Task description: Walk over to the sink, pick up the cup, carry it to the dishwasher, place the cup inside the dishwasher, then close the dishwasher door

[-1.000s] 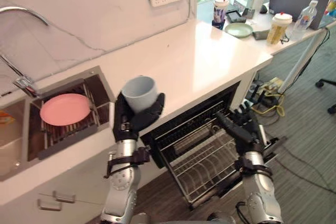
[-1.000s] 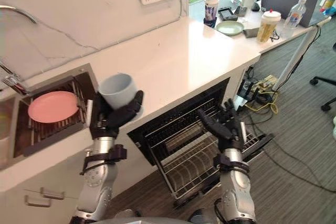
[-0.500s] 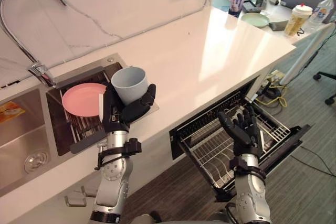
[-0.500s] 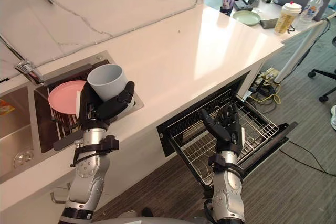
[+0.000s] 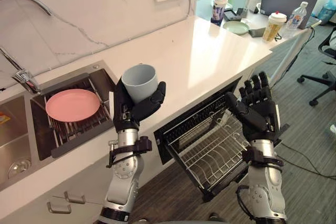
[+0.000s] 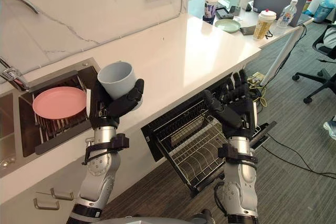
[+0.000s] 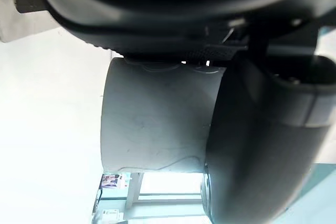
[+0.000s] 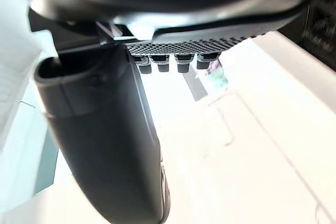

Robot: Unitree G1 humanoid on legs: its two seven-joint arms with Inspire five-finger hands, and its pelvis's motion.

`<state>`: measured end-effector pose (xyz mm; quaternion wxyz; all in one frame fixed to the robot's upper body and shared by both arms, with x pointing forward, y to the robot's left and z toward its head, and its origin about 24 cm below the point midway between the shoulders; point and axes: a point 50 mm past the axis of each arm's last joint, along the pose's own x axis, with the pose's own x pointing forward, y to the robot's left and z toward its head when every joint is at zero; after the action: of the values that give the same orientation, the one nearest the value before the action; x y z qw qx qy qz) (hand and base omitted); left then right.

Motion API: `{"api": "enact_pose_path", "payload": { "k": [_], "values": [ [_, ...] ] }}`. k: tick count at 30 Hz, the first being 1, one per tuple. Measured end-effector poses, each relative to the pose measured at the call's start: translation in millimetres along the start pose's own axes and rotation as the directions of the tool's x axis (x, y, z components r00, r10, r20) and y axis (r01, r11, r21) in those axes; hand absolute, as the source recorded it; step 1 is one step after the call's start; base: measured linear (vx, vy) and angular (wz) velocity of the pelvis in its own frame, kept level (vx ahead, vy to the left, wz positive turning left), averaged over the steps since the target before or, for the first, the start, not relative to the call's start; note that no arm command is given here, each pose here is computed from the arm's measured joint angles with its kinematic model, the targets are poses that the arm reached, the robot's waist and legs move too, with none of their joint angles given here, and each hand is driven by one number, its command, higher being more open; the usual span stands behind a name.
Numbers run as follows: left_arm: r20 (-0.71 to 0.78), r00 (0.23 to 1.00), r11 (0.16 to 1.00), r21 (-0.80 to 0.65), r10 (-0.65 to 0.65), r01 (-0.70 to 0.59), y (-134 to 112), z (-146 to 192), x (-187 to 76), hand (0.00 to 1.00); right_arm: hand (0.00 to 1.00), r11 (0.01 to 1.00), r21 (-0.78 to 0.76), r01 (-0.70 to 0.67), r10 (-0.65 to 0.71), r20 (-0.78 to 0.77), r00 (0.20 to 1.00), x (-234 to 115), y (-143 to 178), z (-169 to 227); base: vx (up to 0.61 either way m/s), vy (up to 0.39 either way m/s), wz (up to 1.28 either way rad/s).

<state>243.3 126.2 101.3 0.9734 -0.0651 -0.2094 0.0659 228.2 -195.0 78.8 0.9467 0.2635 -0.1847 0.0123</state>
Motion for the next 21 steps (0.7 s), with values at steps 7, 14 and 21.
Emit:
{"api": "enact_pose_path", "payload": {
  "k": [7,14,21],
  "values": [
    [0.014,0.998,0.986,0.153,0.060,-0.062,1.7,-16.6,9.1,0.00,1.00,0.947,0.159,-0.279,0.282,0.002,0.959,8.4,23.6,3.3,-0.03,-0.005,-0.17],
    [0.116,0.990,0.981,0.189,-0.076,0.053,-24.5,-6.5,24.4,0.00,1.00,0.900,0.156,-0.406,0.413,-0.015,0.910,18.8,37.6,8.5,-0.01,0.000,-0.05],
    [0.085,0.986,0.969,0.212,-0.146,0.125,-36.2,-15.8,26.9,0.00,1.00,0.853,0.135,-0.505,0.517,-0.076,0.853,26.8,45.5,9.4,0.00,-0.004,-0.12]
  ]
}}
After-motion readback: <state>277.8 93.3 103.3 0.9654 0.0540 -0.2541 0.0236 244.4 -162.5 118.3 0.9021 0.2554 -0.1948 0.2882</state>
